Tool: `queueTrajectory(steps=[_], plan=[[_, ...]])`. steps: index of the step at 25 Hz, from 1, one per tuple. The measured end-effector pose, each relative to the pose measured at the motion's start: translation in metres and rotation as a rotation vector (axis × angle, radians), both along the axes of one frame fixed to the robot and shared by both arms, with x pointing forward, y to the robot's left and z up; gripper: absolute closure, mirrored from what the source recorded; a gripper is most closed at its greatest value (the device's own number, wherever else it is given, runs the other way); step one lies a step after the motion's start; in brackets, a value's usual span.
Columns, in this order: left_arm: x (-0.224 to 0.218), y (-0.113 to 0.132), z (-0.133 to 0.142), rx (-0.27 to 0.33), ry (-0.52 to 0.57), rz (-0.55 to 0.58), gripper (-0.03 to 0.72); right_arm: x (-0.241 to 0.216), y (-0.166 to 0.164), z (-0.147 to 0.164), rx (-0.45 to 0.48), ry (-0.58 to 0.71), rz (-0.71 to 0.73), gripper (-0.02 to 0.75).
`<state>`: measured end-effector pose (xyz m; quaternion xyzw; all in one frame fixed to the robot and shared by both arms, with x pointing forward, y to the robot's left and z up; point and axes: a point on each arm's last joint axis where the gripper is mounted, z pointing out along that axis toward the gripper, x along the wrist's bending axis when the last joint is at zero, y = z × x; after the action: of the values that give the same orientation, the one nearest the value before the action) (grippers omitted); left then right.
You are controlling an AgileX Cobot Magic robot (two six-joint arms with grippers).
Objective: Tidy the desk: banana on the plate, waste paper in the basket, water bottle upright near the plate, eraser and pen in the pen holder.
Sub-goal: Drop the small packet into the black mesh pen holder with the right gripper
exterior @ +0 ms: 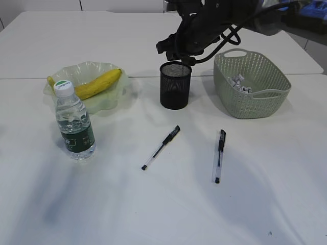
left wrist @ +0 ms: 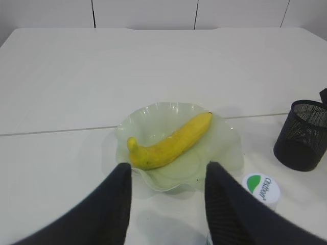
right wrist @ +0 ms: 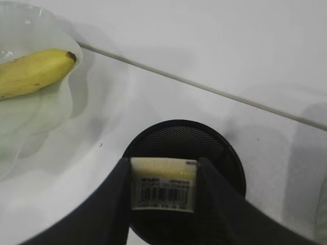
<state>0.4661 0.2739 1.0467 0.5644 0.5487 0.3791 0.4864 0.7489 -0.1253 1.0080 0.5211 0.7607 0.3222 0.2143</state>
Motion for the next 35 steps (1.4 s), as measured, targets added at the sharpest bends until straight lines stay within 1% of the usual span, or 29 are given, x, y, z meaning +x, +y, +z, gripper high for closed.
queueTrajectory(steps=[7, 11, 17, 23, 30, 35], plan=[[0.000, 0.000, 0.000, 0.000, 0.002, 0.000, 0.360, 0.004, 0.002, -0.020, -0.010, 0.029, 0.004, 0.479], [0.000, 0.000, 0.000, 0.002, 0.001, -0.001, 0.361, 0.005, 0.002, -0.027, -0.029, 0.035, 0.021, 0.479], [0.000, 0.000, 0.000, 0.002, 0.001, -0.001, 0.361, 0.008, -0.001, -0.026, -0.029, 0.012, 0.021, 0.479], [0.000, 0.000, 0.000, 0.002, 0.001, -0.001, 0.367, 0.010, -0.007, -0.025, -0.030, 0.011, 0.010, 0.479], [0.000, 0.000, 0.000, 0.003, 0.001, -0.001, 0.368, 0.010, -0.008, -0.025, -0.031, 0.009, 0.010, 0.479], [0.000, 0.000, 0.000, 0.003, 0.001, -0.001, 0.375, 0.010, -0.006, -0.025, -0.009, 0.016, 0.008, 0.479]])
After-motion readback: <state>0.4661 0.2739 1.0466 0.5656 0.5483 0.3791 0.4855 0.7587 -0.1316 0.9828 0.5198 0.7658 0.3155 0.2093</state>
